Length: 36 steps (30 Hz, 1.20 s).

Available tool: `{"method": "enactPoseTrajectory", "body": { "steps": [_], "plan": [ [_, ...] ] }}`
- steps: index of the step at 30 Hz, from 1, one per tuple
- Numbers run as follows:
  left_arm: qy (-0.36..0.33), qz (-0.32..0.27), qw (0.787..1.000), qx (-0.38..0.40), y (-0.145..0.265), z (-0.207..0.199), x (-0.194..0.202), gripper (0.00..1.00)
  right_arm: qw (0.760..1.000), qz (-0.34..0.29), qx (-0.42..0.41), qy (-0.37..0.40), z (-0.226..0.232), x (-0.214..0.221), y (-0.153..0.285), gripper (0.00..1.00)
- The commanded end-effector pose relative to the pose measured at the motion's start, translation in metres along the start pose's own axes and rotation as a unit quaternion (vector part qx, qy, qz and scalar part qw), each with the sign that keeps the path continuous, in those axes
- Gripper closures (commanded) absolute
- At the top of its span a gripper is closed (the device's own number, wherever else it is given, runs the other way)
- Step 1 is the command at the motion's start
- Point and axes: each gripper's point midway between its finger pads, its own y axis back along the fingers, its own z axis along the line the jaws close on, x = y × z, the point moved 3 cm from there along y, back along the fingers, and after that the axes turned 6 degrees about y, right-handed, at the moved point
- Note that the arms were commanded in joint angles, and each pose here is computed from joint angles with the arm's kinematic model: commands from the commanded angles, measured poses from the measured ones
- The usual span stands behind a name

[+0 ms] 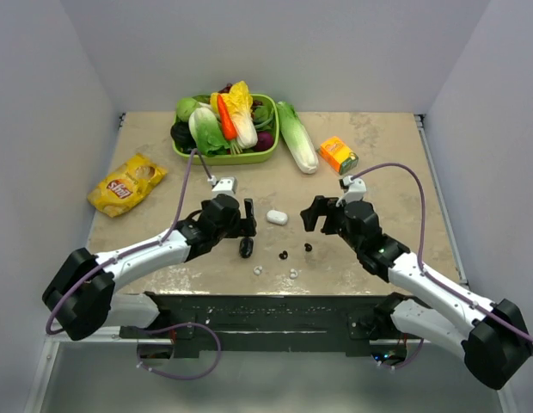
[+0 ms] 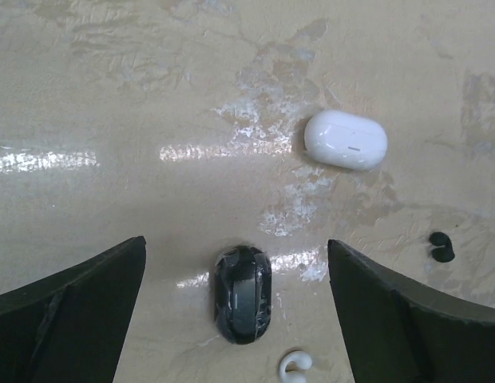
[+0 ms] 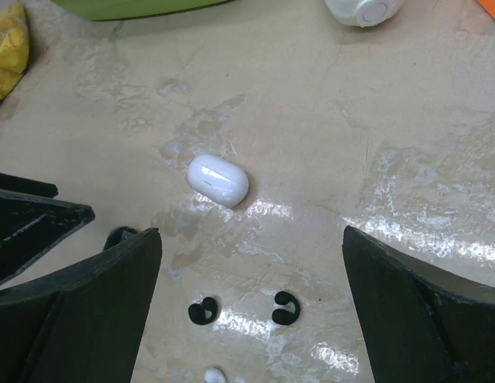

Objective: Insert the wireless bluetooth earbuds into the charging case
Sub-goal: Pick up the charging case at the center of the board.

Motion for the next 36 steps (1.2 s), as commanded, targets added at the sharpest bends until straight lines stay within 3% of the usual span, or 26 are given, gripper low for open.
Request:
{"method": "enactPoseTrajectory", "body": {
  "steps": [1, 8, 14, 18, 36],
  "plan": [
    [-0.037, -0.005, 0.998, 0.05, -0.002, -0.028, -0.016, 0.0, 1.0, -0.027, -0.016, -0.003, 0.006, -0.016, 0.01, 0.02],
    [-0.076, -0.017, 0.995, 0.068, -0.011, -0.054, -0.04, 0.0, 0.998, -0.052, -0.023, -0.003, 0.009, -0.033, 0.023, 0.02],
    [-0.134, 0.003, 0.989, 0.061, -0.034, -0.082, -0.034, 0.02, 0.999, -0.033, -0.005, 0.0, 0.003, -0.022, 0.018, 0.02],
    [-0.175, 0.027, 0.984, 0.012, -0.054, -0.088, -0.02, 0.0, 0.999, -0.035, -0.009, -0.003, 0.004, -0.023, 0.02, 0.02],
    [-0.146, 0.062, 0.985, -0.062, -0.105, -0.089, 0.005, 0.0, 0.999, -0.039, 0.004, -0.027, 0.0, -0.028, 0.037, 0.02]
  ]
}}
